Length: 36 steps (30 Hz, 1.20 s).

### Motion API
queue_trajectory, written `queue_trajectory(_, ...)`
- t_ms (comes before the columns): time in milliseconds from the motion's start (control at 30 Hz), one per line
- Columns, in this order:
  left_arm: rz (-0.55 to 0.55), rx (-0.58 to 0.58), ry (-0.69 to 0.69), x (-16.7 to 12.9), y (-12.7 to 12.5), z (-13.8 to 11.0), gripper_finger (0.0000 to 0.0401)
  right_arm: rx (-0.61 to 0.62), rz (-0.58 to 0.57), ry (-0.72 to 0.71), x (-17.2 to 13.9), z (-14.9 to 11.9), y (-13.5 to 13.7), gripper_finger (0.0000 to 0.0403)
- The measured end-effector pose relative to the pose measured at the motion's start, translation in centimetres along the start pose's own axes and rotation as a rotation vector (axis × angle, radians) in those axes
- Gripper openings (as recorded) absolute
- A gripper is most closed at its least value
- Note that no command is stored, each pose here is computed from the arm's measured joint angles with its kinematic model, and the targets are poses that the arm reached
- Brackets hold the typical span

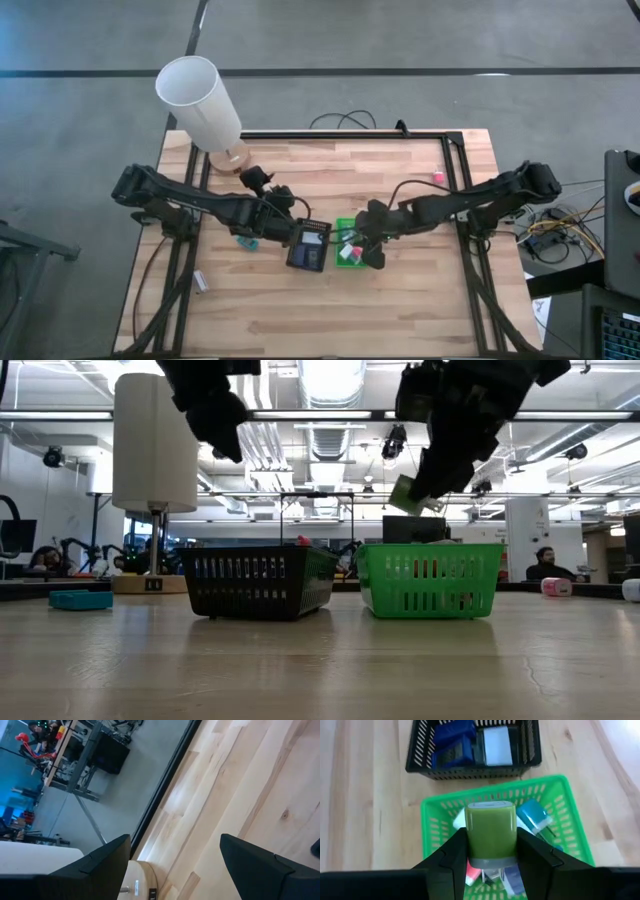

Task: Pick & Place Office items
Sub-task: Put the green charger adapter into the green basket, then put the blue digital clock into the black basket

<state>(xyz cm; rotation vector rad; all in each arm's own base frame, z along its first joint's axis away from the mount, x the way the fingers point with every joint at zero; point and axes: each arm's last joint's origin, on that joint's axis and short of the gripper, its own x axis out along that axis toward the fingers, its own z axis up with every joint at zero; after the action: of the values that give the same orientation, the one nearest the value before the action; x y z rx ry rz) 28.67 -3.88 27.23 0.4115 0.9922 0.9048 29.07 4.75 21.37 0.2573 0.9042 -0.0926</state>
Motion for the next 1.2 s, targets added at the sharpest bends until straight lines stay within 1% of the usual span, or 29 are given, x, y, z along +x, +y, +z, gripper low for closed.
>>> queue_trajectory(33, 0.002, 0.009, 0.004, 0.1, -0.1, -0.1, 0.0314, 0.003, -0.002, 0.005, 0.0, -0.1, 0.0, 0.0132)
queue_trajectory(67, 0.004, 0.015, 0.007, 0.1, -0.1, -0.2, 0.0314, 0.005, -0.002, 0.001, 0.0, 0.0, 0.0, 0.0148)
queue_trajectory(200, 0.003, 0.015, 0.005, 0.1, -0.1, -0.2, 0.0314, 0.006, -0.007, 0.013, 0.4, -0.1, 0.0, 0.0243)
queue_trajectory(267, 0.002, 0.011, 0.003, 0.0, 0.0, -0.1, 0.0314, 0.005, -0.009, 0.017, 0.5, -0.2, 0.0, 0.0282)
queue_trajectory(333, 0.002, 0.009, 0.002, 0.0, 0.0, 0.0, 0.0314, 0.005, -0.008, 0.015, 0.5, -0.2, 0.0, 0.0311)
queue_trajectory(433, 0.000, 0.003, -0.002, 0.0, 0.0, 0.0, 0.0314, 0.005, -0.009, 0.015, 0.5, -0.2, 0.0, 0.0337)
queue_trajectory(500, -0.002, -0.002, -0.005, 0.0, -0.1, 0.1, 0.0314, -0.002, -0.006, 0.003, 0.1, 0.0, 0.0, 0.0345)
queue_trajectory(600, -0.011, -0.038, -0.019, 0.1, -0.2, 0.2, 0.0314, -0.034, -0.020, -0.049, -1.2, 0.7, 0.1, 0.0345)
queue_trajectory(733, -0.045, -0.107, -0.036, 0.1, -0.5, 0.6, 0.0314, -0.101, -0.119, -0.122, -3.9, 1.7, 0.0, 0.0338)
queue_trajectory(800, -0.096, -0.057, -0.004, 0.1, -0.6, 0.5, 0.0314, -0.133, -0.175, -0.162, -5.6, 2.1, -0.2, 0.0334)
queue_trajectory(900, -0.237, 0.002, 0.140, 0.1, -0.5, -0.2, 0.0314, -0.160, -0.235, -0.223, -8.1, 2.3, -0.5, 0.0328)
queue_trajectory(967, -0.309, -0.020, 0.265, 0.0, -0.3, -0.9, 0.0314, -0.177, -0.258, -0.249, -9.5, 2.1, -0.8, 0.0325)
queue_trajectory(1100, -0.381, -0.036, 0.540, -0.5, 0.3, -2.6, 0.0314, -0.194, -0.290, -0.307, -11.4, 1.4, -1.4, 0.0322)
queue_trajectory(1200, -0.447, -0.072, 0.685, -0.9, 0.1, -3.4, 0.0314, -0.168, -0.307, -0.331, -11.9, 0.8, -1.8, 0.0320)
